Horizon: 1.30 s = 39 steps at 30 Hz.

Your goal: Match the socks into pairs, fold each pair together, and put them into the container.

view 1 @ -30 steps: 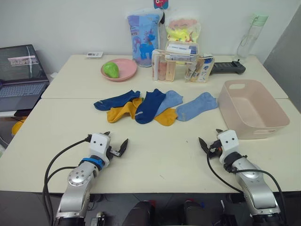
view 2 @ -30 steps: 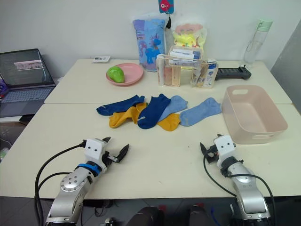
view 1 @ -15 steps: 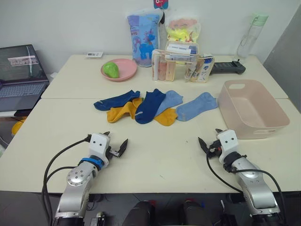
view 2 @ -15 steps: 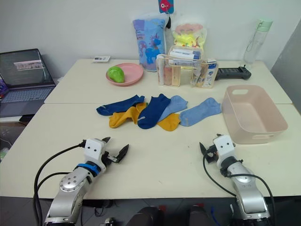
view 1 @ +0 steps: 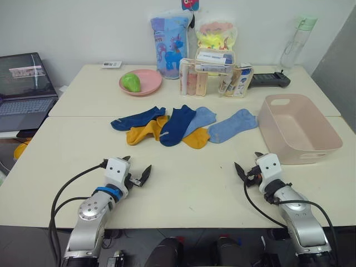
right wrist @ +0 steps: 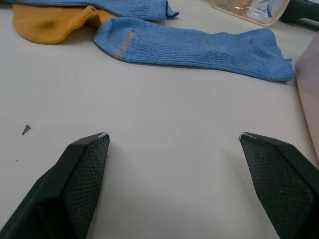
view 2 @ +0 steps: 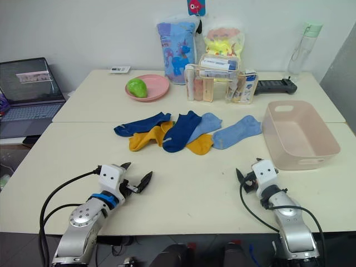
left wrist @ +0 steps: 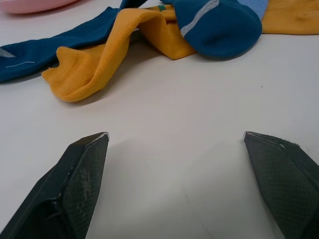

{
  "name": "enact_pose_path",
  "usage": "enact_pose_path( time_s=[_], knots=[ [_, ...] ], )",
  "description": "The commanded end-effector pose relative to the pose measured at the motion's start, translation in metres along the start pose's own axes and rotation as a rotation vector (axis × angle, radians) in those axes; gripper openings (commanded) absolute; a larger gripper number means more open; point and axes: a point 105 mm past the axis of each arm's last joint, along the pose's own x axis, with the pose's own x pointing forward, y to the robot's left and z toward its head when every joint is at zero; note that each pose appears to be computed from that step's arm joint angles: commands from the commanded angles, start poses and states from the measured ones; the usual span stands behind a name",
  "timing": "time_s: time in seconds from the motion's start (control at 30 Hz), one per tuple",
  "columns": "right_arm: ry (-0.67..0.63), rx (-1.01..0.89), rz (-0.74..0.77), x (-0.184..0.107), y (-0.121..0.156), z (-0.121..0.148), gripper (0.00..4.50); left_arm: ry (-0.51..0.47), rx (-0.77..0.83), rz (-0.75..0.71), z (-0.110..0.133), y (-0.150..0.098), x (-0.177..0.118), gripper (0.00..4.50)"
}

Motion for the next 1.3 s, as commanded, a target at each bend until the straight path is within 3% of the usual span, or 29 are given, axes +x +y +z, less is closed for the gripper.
enact_pose_path(
  time_s=[0.03,0.2,0.37,0.53,0.63,0.77,0.9,1.1,1.3],
  knots=[
    [-0.058,-0.013,-0.002,-0.004,0.000,0.013,4.46,-0.040,0.000,0.024,0.007,0.007,-0.006,4.50],
    [-0.067,-0.006,-0.006,-0.004,0.000,0.015,4.46,-0.066,-0.021,0.022,0.012,0.007,-0.012,4.50],
    [-0.090,-0.005,0.025,-0.005,0.003,0.021,4.46,-0.122,-0.009,-0.008,0.031,0.008,-0.019,4.50],
    [-0.196,0.000,0.140,0.004,0.015,0.065,4.46,-0.187,0.049,-0.180,0.059,-0.010,-0.020,4.50],
    [-0.221,-0.022,0.285,0.011,0.032,0.087,4.46,-0.172,0.130,-0.288,0.064,-0.028,-0.009,4.50],
    [-0.179,-0.145,0.386,0.019,0.040,0.092,4.46,-0.186,0.166,-0.311,0.076,-0.043,0.012,4.50],
    [-0.192,-0.098,0.413,0.022,0.042,0.101,4.46,-0.151,0.200,-0.310,0.073,-0.054,0.035,4.50],
    [-0.158,-0.123,0.406,0.019,0.043,0.089,4.46,-0.113,0.197,-0.180,0.068,-0.046,0.070,4.50],
    [-0.158,-0.111,0.397,0.018,0.046,0.089,4.46,-0.094,0.269,-0.172,0.059,-0.055,0.091,4.50]
  ],
)
